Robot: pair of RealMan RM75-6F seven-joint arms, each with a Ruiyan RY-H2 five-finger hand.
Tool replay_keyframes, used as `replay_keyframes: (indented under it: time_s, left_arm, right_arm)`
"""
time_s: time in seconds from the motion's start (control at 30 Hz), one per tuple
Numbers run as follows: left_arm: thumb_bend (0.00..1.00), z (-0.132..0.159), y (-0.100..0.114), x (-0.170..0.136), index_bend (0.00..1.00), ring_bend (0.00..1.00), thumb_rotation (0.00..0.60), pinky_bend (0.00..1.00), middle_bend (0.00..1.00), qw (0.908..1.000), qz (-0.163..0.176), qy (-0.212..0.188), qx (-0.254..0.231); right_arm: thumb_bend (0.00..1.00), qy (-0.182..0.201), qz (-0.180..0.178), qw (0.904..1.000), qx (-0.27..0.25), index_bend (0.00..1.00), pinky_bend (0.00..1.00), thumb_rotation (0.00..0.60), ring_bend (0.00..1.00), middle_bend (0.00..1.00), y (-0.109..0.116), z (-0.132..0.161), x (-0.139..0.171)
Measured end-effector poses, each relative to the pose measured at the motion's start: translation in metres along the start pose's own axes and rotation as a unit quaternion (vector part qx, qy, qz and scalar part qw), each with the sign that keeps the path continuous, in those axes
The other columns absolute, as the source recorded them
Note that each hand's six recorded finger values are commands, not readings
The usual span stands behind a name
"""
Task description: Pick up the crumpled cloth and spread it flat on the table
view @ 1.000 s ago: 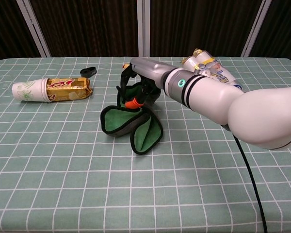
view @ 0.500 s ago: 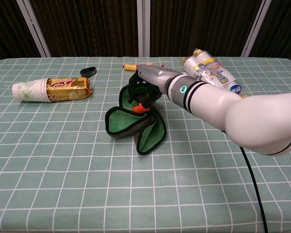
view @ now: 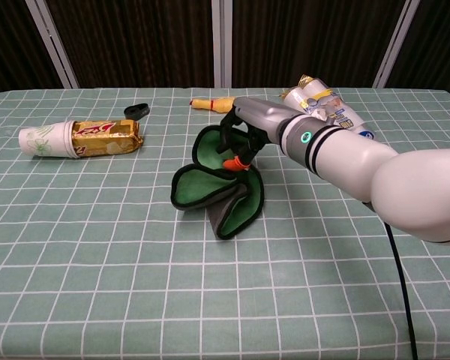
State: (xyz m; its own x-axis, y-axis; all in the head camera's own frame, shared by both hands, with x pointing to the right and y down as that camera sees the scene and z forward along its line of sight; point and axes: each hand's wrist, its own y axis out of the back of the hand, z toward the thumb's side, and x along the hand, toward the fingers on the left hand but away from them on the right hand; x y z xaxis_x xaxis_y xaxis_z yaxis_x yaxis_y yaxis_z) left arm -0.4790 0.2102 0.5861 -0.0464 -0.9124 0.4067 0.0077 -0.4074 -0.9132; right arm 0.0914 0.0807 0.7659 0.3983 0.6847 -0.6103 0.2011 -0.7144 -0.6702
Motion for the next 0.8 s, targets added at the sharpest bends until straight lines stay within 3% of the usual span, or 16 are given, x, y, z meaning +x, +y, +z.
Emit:
replay_keyframes:
  time_s: [0.17,0.4,0.8]
  left_arm:
    - [0.16,0.001,0.0,0.001,0.34,0.25,0.6,0.33,0.34,1.0,-0.001,0.0,0.0]
    - [0.16,0.004,0.002,0.005,0.34,0.25,0.6,0.33,0.34,1.0,0.001,-0.008,-0.002]
    - [0.16,0.014,0.004,0.023,0.34,0.25,0.6,0.33,0.34,0.999,0.003,-0.035,-0.03]
  right_arm:
    - [0.33,0.005,-0.004,1.0,-0.002,0.74,0.22,0.6,0.14,0.27,0.003,0.003,0.001]
    - [0.39,0.021,-0.025,0.9994,-0.008,0.76,0.22,0.6,0.14,0.27,0.021,0.006,0.007]
    - [0.45,0.098,-0.04,0.9939,-0.031,0.76,0.19,0.6,0.12,0.27,0.087,0.023,0.031]
